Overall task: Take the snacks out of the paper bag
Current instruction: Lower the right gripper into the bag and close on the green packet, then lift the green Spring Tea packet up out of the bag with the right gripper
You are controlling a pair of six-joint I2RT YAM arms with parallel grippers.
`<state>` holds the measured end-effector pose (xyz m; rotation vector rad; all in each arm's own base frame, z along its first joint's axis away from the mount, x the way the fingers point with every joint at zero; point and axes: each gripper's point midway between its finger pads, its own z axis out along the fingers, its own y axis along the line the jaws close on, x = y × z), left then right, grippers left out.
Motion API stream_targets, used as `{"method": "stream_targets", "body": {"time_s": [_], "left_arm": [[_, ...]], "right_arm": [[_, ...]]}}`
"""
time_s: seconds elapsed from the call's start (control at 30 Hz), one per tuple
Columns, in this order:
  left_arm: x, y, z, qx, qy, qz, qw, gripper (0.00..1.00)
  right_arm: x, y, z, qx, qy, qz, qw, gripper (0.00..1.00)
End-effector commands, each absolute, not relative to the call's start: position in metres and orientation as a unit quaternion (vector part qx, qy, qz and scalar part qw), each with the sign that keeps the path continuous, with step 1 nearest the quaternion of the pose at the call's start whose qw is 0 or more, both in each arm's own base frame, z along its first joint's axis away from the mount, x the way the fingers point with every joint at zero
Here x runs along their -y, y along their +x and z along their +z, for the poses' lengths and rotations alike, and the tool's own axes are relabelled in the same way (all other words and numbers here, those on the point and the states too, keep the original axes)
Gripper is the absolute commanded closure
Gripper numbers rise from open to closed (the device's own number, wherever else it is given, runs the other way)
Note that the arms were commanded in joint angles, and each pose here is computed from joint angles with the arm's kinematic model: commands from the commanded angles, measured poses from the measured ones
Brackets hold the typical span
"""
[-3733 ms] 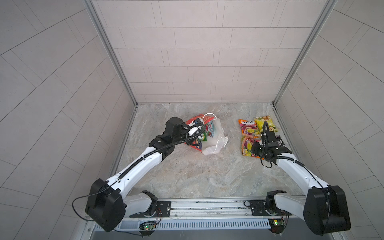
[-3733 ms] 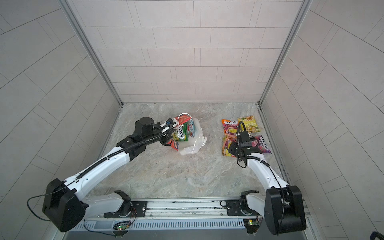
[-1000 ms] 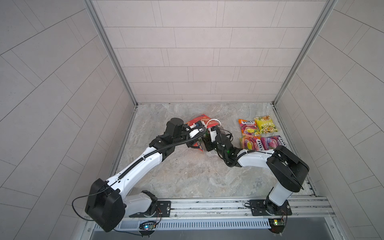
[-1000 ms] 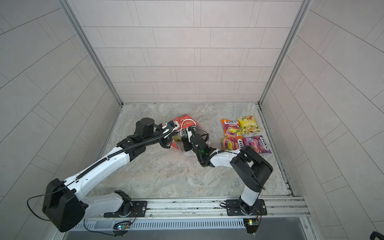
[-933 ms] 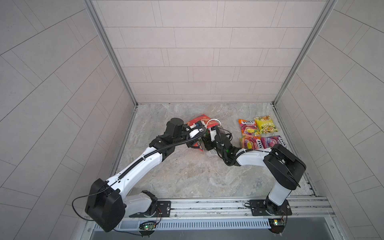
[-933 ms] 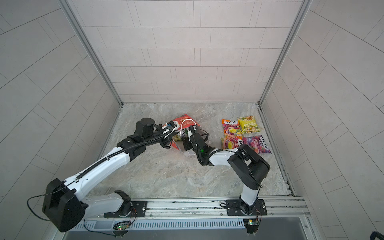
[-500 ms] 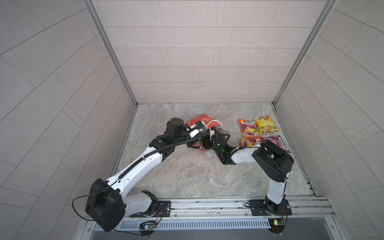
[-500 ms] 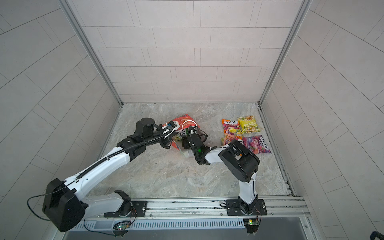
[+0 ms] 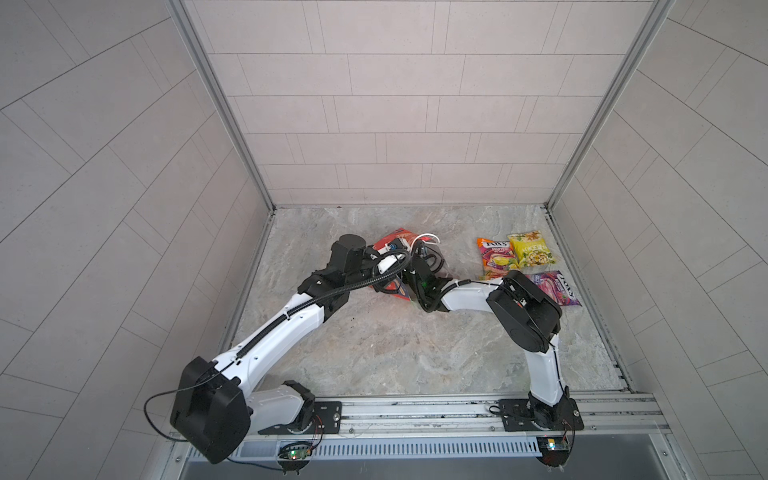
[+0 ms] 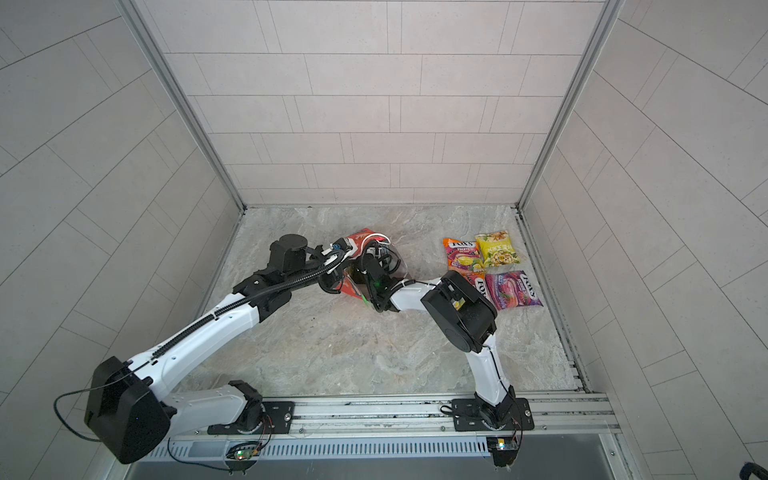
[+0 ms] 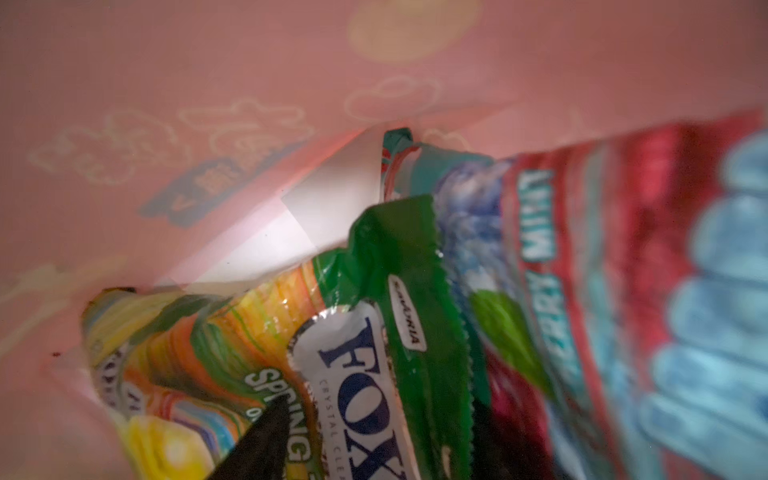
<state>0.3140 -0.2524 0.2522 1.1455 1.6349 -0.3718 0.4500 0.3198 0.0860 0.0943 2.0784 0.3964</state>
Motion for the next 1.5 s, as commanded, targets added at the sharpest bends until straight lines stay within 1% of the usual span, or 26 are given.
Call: {"method": "stream_targets", "body": {"time_s": [0.0,0.13,0.2,0.3,0.43,0.57,0.67,1.03,1.47], "left_arm": [[0.267,0.293,0.273,-0.642,0.502,-0.198,0.545,1.0],[0.266,0.294,0.273,-0.643,0.5,-0.194,0.546,1.0],[0.265,0.295,0.271,-0.646,0.499,-0.189,0.546,1.0],[0.263,0.297,0.269,-0.649,0.498,-0.181,0.547,1.0],[0.262,0.301,0.266,-0.653,0.497,-0.171,0.546,1.0],[0.259,0.303,0.264,-0.655,0.496,-0.16,0.547,1.0],[0.258,0.305,0.259,-0.658,0.497,-0.153,0.545,1.0],[0.258,0.312,0.252,-0.667,0.496,-0.144,0.537,1.0],[0.254,0.32,0.252,-0.68,0.482,-0.13,0.538,1.0]], "right_arm": [[-0.304,0.442,0.053,-0.88,0.056,0.115,0.456,0.57],[-0.308,0.444,0.058,-0.875,0.045,0.125,0.465,0.75],[-0.308,0.442,0.064,-0.87,0.042,0.134,0.472,0.82],[-0.309,0.439,0.079,-0.86,0.024,0.15,0.487,0.9],[-0.312,0.43,0.106,-0.838,0.002,0.189,0.512,0.97],[-0.314,0.418,0.125,-0.826,-0.025,0.219,0.519,1.0],[-0.312,0.409,0.133,-0.818,-0.034,0.235,0.524,1.0],[-0.296,0.383,0.157,-0.81,-0.046,0.248,0.53,1.0],[-0.274,0.345,0.209,-0.801,-0.087,0.268,0.528,1.0]]}}
